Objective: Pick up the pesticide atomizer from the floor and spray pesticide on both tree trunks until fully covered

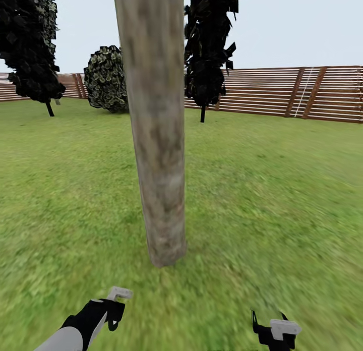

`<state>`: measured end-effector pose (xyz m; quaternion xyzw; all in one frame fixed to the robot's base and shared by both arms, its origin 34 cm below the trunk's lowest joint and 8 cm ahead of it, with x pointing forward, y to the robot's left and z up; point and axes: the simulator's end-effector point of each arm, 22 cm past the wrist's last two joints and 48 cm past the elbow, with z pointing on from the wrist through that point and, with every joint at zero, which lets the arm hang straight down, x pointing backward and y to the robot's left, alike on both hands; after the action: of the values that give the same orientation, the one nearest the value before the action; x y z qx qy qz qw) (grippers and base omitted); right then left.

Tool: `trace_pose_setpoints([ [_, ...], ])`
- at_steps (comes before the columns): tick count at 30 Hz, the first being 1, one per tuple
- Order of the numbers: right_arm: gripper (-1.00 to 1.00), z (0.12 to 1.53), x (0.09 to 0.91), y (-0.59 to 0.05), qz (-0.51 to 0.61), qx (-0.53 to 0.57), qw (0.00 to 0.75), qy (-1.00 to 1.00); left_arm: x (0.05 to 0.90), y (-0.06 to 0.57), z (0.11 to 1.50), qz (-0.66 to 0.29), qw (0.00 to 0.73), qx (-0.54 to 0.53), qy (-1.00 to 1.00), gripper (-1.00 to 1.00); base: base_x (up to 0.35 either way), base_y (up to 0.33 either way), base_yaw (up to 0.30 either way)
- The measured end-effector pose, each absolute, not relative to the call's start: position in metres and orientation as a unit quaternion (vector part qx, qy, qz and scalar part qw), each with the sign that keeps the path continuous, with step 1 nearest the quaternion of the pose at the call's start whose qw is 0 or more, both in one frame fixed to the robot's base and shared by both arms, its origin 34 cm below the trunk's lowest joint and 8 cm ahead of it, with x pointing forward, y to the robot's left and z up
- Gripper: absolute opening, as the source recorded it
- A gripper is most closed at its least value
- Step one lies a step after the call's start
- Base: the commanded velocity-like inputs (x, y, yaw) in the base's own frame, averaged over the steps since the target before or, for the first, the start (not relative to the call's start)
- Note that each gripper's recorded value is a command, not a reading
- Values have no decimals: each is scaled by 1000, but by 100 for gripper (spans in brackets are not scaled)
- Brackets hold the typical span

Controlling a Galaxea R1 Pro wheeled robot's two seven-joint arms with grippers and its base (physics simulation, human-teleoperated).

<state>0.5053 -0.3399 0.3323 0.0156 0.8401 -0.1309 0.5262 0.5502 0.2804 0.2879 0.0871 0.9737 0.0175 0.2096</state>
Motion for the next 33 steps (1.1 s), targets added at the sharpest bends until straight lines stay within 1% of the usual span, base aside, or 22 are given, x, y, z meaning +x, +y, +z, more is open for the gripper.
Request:
trace_pose_setpoints([
  [10,100,332,505,-339,-131,16,526,840,550,281,288,18,209,87,974,-100,-4,-3,-270],
  [15,100,332,505,-339,-131,16,526,840,551,282,289,22,211,86,973,-100,-222,-112,-220],
  [18,100,332,505,-339,-131,16,526,840,553,280,289,20,212,86,973,-100,-106,-46,-49],
  [20,100,332,505,-340,-131,16,526,840,557,253,291,3,216,88,973,-100,-13,-6,-6],
  [21,100,332,505,-340,-131,17,525,840,581,227,307,-9,234,92,968,-100,0,0,0],
  [22,100,332,505,-340,-131,17,526,840,609,229,326,-5,257,89,962,-100,0,0,0],
  [23,100,332,505,-340,-131,16,526,840,615,245,330,8,262,88,961,-100,0,0,0],
  [26,100,332,505,-340,-131,16,526,840,617,289,336,38,254,75,964,-100,0,0,0],
  [30,100,332,505,-340,-131,16,526,840,618,286,336,37,253,74,964,-100,-156,0,0],
  [33,100,332,505,-340,-130,15,526,841,625,270,341,27,258,78,963,-100,-115,0,0],
])
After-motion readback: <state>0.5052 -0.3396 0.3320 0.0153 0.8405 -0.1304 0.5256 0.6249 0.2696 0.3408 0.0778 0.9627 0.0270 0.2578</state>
